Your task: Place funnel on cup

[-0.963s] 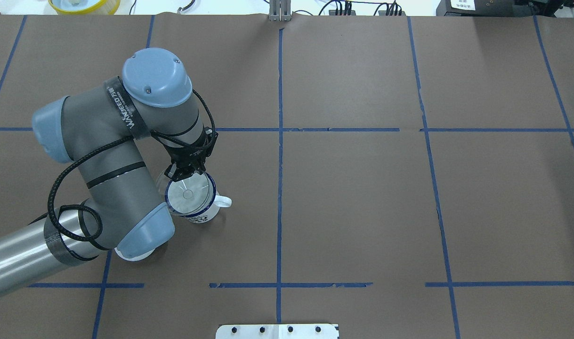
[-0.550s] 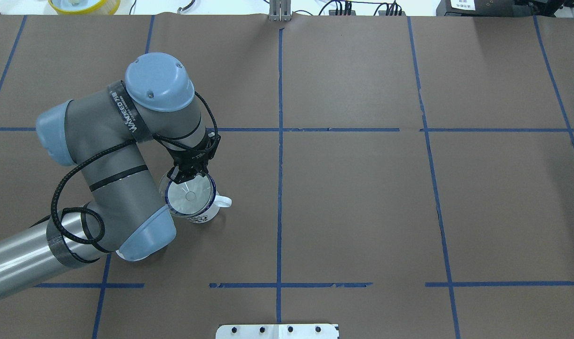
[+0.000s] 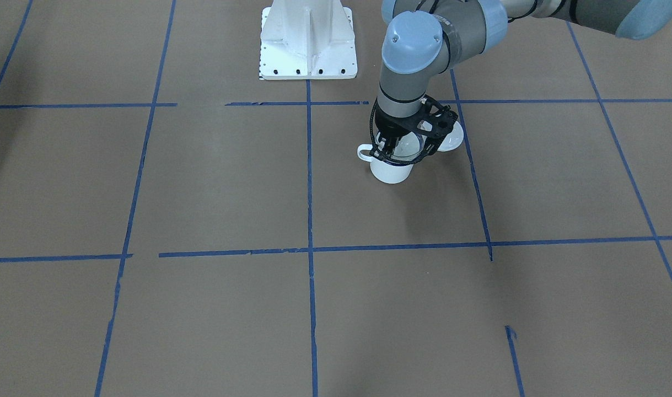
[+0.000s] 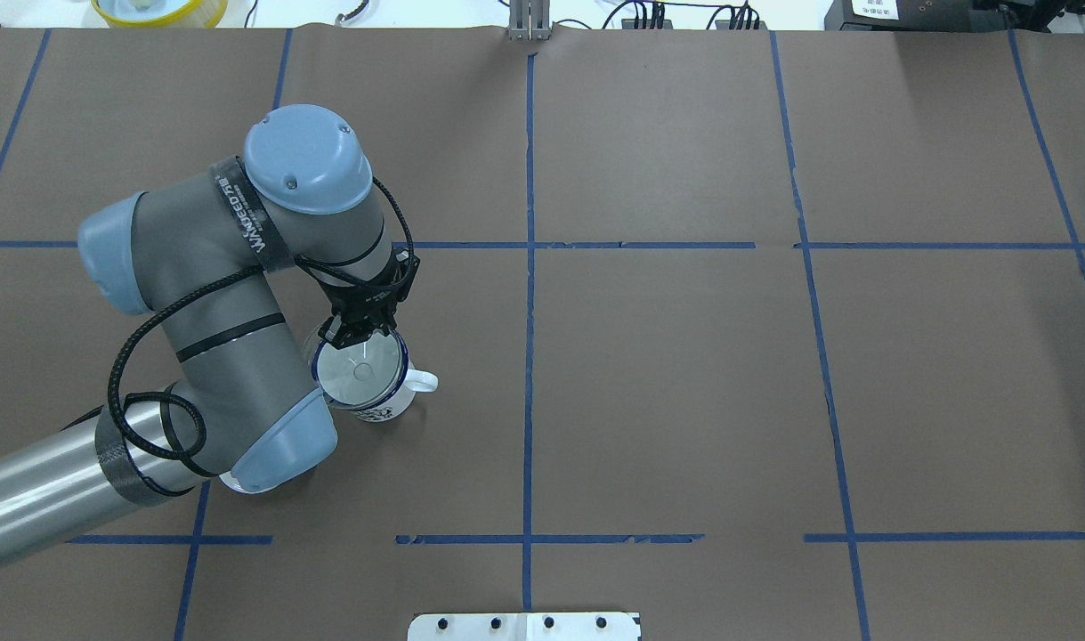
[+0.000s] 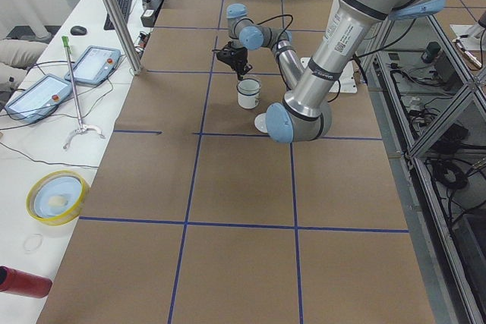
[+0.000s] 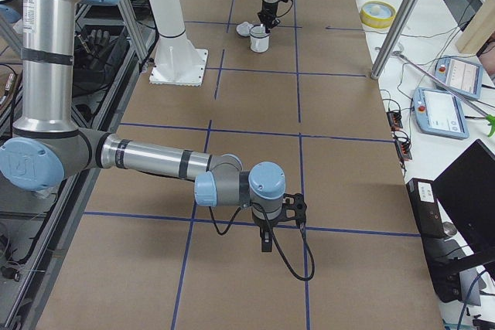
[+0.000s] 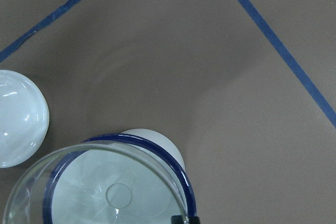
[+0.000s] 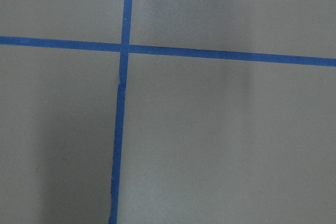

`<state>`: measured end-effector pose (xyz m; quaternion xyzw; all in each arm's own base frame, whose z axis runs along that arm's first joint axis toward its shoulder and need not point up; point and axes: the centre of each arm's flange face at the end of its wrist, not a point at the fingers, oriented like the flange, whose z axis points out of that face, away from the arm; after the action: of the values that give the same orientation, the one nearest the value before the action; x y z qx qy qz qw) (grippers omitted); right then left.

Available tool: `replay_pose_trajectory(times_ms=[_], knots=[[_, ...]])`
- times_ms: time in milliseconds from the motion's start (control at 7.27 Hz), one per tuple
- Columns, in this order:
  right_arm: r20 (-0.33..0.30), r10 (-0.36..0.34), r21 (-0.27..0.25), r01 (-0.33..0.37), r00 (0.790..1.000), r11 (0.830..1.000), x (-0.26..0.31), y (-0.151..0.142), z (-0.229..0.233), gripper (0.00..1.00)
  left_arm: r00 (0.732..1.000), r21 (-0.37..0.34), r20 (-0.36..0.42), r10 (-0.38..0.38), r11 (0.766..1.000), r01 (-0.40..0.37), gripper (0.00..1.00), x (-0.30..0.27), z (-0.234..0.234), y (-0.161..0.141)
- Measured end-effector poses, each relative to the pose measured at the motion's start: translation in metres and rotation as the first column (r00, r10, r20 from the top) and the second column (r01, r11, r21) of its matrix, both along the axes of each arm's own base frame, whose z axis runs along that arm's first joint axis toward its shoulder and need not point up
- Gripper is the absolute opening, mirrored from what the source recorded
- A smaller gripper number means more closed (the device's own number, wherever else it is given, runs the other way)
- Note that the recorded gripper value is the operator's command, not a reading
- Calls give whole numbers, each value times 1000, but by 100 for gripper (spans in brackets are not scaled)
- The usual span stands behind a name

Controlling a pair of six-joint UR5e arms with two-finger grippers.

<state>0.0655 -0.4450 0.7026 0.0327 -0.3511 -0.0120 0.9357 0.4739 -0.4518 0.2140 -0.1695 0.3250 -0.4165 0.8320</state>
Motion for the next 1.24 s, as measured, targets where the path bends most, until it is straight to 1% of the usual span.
replay_pose_trajectory(times_ms=[275, 412, 550, 688, 825, 962, 1100, 1238], knots=[[0, 0, -1, 0, 1000, 1000, 0, 0, 0, 100, 1000, 6, -2, 0, 1000, 0, 100, 0, -2, 0], [0, 0, -1, 0, 1000, 1000, 0, 0, 0, 100, 1000, 31, -12, 14, 999, -14, 100, -6, -8, 1], [0, 0, -1, 0, 1000, 1000, 0, 0, 0, 100, 999, 90, -26, 43, 995, -41, 100, -25, -13, -2], [0, 0, -1, 0, 1000, 1000, 0, 0, 0, 100, 996, 181, -34, 86, 980, -78, 100, -58, -14, -7], [0, 0, -1, 0, 1000, 1000, 0, 0, 0, 100, 988, 296, -21, 155, 944, -142, 100, -96, -5, -6], [0, 0, -1, 0, 1000, 1000, 0, 0, 0, 100, 976, 391, 20, 215, 897, -205, 100, -135, 13, -11], [1, 0, -1, 0, 1000, 1000, 0, 0, 0, 100, 962, 457, 80, 260, 849, -267, 100, -174, 38, -22], [1, 0, -1, 0, 1000, 1000, 0, 0, 0, 100, 946, 489, 130, 296, 811, -320, 100, -212, 73, -36]])
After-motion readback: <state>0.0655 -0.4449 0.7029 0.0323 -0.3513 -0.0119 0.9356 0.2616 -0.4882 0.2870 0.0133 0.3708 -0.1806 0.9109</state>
